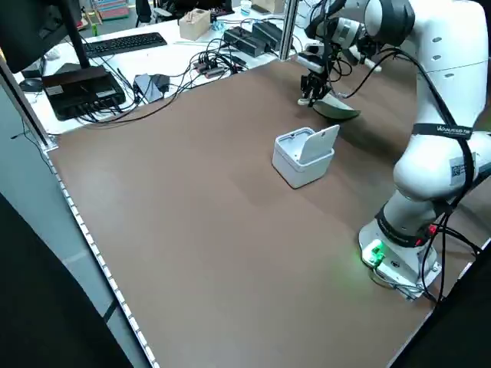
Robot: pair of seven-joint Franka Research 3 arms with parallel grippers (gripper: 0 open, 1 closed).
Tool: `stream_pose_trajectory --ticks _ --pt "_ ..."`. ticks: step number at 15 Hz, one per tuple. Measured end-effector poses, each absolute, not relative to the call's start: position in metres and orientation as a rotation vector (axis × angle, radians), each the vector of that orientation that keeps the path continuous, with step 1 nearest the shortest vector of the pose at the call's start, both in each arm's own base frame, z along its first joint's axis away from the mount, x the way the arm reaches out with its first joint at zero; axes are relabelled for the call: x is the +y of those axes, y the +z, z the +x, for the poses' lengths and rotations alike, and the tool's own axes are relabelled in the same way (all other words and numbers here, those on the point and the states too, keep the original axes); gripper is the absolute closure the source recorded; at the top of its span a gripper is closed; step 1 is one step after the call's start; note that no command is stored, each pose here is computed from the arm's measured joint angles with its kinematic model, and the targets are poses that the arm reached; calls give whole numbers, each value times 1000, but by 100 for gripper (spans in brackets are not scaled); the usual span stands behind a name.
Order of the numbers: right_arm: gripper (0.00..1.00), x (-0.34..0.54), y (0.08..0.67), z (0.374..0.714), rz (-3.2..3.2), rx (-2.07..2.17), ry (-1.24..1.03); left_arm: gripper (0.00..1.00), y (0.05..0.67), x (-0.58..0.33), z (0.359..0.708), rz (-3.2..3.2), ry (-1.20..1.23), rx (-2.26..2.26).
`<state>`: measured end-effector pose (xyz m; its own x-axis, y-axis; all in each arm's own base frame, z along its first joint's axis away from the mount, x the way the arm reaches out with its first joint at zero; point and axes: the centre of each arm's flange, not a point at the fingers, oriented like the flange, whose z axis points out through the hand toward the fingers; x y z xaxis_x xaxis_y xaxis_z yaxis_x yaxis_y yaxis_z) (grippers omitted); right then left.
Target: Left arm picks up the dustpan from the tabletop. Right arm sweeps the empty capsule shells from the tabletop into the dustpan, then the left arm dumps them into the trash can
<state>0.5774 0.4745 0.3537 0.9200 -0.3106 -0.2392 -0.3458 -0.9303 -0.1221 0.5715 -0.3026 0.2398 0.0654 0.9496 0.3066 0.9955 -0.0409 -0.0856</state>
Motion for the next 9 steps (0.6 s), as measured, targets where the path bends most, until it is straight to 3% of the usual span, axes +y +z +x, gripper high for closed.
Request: stream_pose_trajectory --ticks 5,9 --pt "74 387 386 607 -2876 365 539 67 260 -272 593 -2159 -32 -1969" --pt "74 294 416 609 -2816 265 618 67 292 -237 613 -2265 117 -1987"
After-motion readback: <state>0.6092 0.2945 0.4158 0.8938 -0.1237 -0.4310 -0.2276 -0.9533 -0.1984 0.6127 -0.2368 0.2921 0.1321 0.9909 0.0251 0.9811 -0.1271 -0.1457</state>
